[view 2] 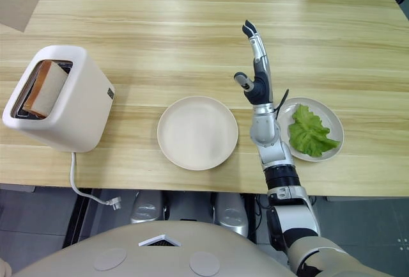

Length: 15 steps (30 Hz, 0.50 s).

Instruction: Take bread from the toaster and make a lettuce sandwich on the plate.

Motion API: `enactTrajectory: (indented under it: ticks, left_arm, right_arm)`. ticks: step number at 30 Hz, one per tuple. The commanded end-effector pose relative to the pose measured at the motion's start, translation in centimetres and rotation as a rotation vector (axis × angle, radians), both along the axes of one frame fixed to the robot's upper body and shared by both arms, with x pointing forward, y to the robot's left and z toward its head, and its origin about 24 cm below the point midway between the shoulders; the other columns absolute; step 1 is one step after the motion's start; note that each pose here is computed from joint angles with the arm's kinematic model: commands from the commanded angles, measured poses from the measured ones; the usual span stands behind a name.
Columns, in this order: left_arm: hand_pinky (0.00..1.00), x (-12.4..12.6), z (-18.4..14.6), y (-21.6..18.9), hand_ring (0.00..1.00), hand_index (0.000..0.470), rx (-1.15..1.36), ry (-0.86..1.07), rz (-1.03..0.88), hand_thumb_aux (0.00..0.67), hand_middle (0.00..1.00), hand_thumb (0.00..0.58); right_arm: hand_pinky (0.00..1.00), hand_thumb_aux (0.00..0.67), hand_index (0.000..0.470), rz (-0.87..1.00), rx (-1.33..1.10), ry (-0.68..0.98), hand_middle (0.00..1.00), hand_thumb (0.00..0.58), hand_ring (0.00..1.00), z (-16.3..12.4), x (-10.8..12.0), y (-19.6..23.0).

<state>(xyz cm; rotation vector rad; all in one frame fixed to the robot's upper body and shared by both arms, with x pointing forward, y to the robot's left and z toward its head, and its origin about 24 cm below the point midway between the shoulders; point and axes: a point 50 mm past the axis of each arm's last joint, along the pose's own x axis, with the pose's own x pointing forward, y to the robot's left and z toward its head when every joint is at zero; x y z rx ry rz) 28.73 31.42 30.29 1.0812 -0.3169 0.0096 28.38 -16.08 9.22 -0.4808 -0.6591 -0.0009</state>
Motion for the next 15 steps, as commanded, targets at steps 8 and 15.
enactTrajectory:
  ticks: [8,15]
  left_arm:
    - [1.0,1.0,-7.9,-12.9,1.0,0.46,-0.132,0.355,-0.578,0.67,1.0,0.58]
    - [1.0,1.0,-14.6,-18.2,1.0,0.46,-0.096,0.591,-0.758,0.67,1.0,0.58]
  right_arm:
    - [0.0,0.0,0.0,-0.126,-0.463,0.012,0.0,0.0,0.0,3.2,-1.3,-7.5]
    - [0.0,0.0,0.0,-0.239,-0.811,0.168,0.0,0.0,0.0,3.1,-4.4,-13.7]
